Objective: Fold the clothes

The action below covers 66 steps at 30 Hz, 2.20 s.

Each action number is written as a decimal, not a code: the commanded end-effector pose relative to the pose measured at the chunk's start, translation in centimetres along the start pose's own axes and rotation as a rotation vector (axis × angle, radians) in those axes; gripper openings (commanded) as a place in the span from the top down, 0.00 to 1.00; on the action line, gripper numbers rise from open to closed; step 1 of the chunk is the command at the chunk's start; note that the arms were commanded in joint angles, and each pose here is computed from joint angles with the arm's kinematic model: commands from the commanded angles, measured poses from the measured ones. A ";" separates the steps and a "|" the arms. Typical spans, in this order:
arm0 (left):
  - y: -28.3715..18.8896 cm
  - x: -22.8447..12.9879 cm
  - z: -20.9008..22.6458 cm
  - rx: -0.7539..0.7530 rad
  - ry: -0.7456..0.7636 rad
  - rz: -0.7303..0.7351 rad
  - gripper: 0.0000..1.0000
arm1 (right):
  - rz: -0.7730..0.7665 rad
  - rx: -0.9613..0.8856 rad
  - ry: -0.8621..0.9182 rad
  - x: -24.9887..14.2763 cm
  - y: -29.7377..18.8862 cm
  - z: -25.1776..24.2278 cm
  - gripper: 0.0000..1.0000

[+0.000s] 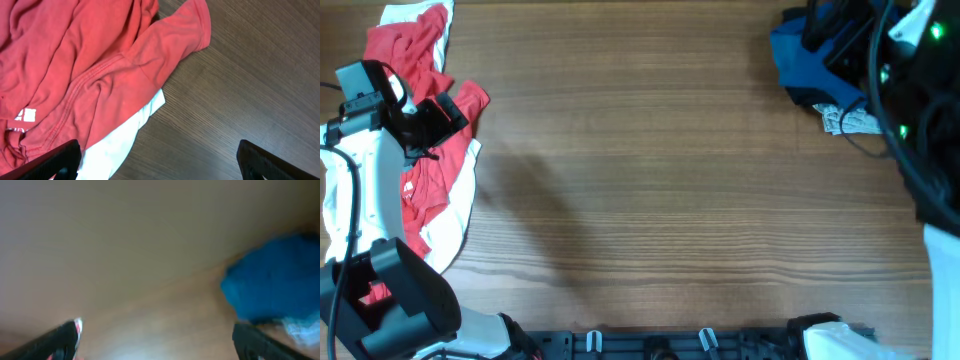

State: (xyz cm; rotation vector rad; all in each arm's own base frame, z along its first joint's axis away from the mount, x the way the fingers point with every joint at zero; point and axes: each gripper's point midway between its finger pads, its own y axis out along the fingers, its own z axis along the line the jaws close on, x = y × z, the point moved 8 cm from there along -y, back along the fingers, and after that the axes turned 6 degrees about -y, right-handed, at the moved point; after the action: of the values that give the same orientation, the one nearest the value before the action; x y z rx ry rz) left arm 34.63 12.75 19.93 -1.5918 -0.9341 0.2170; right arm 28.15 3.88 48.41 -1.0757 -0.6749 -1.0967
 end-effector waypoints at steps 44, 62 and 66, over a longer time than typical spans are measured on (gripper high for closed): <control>-0.7 0.6 -0.2 -0.021 -0.010 -0.024 0.00 | -0.329 0.168 -0.355 -30.0 -0.3 -13.9 0.00; -0.7 0.6 -0.2 -0.021 -0.010 -0.023 0.00 | -0.321 0.167 -0.354 -30.0 -0.2 -13.9 0.00; -1.1 0.6 -0.3 -0.023 -0.008 -0.033 0.00 | -0.321 0.167 -0.354 -30.0 -0.2 -13.9 0.00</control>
State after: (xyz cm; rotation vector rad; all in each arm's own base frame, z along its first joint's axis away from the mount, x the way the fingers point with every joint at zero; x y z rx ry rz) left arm 34.63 12.75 19.94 -1.5925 -0.9343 0.2165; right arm 16.63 1.91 17.43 -1.0391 -1.2216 -1.1094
